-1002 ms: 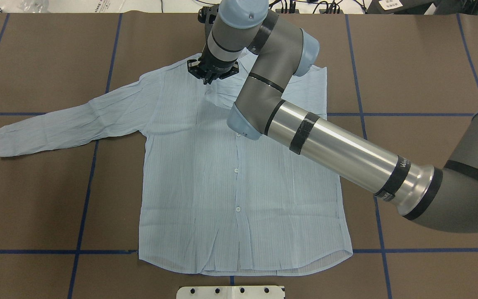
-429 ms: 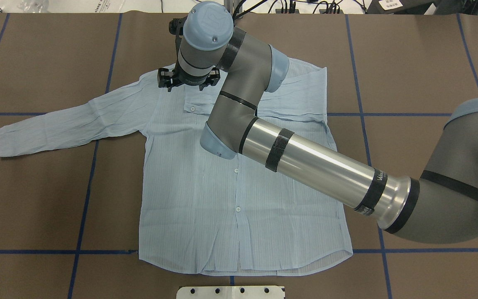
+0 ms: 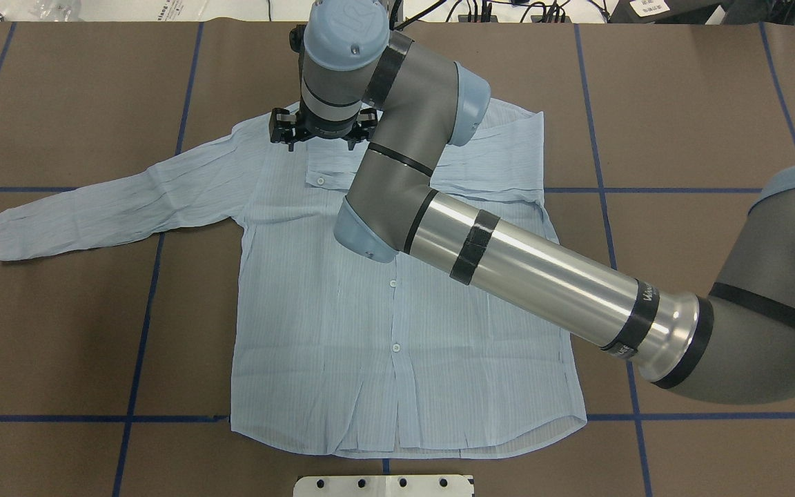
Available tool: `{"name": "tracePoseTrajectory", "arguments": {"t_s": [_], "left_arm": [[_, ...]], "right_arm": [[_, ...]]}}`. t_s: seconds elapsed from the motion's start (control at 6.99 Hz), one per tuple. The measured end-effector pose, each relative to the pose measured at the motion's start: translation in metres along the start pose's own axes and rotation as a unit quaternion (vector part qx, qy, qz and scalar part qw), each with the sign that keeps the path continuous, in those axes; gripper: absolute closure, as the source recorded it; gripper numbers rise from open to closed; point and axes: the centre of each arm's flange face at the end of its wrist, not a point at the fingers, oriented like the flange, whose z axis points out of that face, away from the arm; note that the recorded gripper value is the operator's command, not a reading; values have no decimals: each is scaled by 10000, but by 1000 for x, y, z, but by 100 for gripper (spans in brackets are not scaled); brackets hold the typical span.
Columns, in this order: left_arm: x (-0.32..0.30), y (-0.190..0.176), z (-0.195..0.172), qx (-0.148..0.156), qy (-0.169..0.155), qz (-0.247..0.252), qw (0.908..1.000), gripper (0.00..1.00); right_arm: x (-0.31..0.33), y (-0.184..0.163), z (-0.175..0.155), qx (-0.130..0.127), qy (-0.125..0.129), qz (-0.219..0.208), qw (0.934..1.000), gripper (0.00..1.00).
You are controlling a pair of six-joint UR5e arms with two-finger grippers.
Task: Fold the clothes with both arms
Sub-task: 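Release the sleeve on the chest and raise the right gripper, then grasp the other sleeve cuff with the left gripper while the right holds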
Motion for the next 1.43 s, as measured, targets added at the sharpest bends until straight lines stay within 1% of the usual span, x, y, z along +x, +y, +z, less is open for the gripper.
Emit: {"name": "tracePoseTrajectory", "arguments": {"t_s": [0.14, 0.29, 0.43, 0.57, 0.72, 1.0, 1.29, 1.43], "left_arm": [[15, 16, 21, 112, 93, -335, 9993, 4], [33, 37, 43, 194, 191, -686, 9973, 6], [49, 56, 62, 242, 262, -1032, 9940, 7], [64, 74, 81, 281, 264, -1332, 9903, 8], [74, 91, 96, 337, 202, -1557, 9870, 10], [89, 113, 123, 453, -16, -1814, 9824, 22], [96, 126, 143, 496, -200, -1934, 9797, 29], [95, 128, 146, 496, -244, -1944, 9794, 31]], "right_arm": [[26, -1, -12, -163, 154, 149, 9996, 0], [65, -2, -21, -287, 237, 267, 9990, 0], [112, 2, -29, -373, 290, 299, 9984, 0], [161, 11, -36, -462, 363, 232, 9980, 0], [199, 19, -46, -583, 502, 136, 9969, 0], [233, 24, -63, -811, 775, 49, 9937, 0], [243, 26, -65, -870, 859, 57, 9925, 0], [243, 26, -65, -876, 867, 57, 9924, 0]]}}
